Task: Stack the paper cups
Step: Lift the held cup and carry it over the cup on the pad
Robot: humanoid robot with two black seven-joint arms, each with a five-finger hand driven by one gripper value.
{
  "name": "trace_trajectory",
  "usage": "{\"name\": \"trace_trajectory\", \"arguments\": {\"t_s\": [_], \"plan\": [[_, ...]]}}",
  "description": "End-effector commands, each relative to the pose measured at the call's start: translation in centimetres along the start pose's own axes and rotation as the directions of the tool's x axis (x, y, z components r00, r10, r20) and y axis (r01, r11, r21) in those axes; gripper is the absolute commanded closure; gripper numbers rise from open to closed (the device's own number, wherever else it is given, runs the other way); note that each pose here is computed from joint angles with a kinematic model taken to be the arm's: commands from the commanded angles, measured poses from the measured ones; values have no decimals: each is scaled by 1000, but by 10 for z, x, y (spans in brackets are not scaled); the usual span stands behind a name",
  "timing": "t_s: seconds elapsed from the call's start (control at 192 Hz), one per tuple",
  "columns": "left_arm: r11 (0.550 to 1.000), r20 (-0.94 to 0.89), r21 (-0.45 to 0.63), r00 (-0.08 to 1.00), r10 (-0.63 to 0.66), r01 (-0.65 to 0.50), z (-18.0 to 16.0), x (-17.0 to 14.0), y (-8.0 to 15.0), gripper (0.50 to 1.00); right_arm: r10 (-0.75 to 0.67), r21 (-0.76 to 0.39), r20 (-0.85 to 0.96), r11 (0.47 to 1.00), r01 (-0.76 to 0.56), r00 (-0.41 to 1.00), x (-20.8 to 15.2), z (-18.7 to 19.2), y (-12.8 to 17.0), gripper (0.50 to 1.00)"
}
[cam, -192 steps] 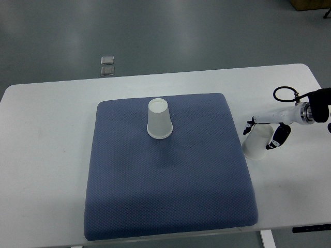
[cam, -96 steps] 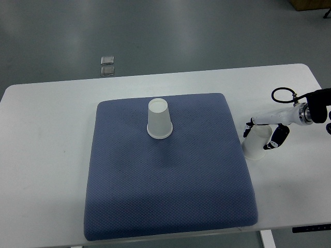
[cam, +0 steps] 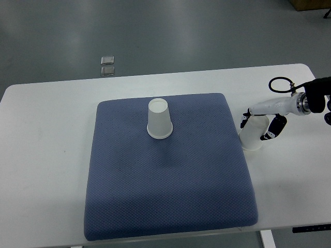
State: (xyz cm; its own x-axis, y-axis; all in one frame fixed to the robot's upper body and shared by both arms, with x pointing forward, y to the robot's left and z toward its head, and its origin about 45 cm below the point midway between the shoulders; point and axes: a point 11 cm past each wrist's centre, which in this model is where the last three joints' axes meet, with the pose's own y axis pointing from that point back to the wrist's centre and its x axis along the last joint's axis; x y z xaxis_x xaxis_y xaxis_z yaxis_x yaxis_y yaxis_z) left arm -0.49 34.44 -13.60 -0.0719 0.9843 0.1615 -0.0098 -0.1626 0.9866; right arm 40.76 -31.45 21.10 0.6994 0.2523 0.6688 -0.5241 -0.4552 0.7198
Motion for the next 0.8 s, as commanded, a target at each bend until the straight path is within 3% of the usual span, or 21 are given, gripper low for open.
{"name": "trace_trajectory", "arguments": {"t_s": [0.0, 0.532, 0.792], "plan": [[1000, 0, 0, 1000, 0, 0, 0, 0, 0, 500, -4, -2, -12, 1000, 4, 1000, 14, -3, 4, 769], [1000, 0, 0, 1000, 0, 0, 0, 0, 0, 500, 47, -4, -91, 999, -48, 995, 81, -18, 27, 756], [1000, 0, 0, 1000, 0, 0, 0, 0, 0, 500, 78, 76, -197, 995, -64, 977, 140, -76, 24, 752]]}}
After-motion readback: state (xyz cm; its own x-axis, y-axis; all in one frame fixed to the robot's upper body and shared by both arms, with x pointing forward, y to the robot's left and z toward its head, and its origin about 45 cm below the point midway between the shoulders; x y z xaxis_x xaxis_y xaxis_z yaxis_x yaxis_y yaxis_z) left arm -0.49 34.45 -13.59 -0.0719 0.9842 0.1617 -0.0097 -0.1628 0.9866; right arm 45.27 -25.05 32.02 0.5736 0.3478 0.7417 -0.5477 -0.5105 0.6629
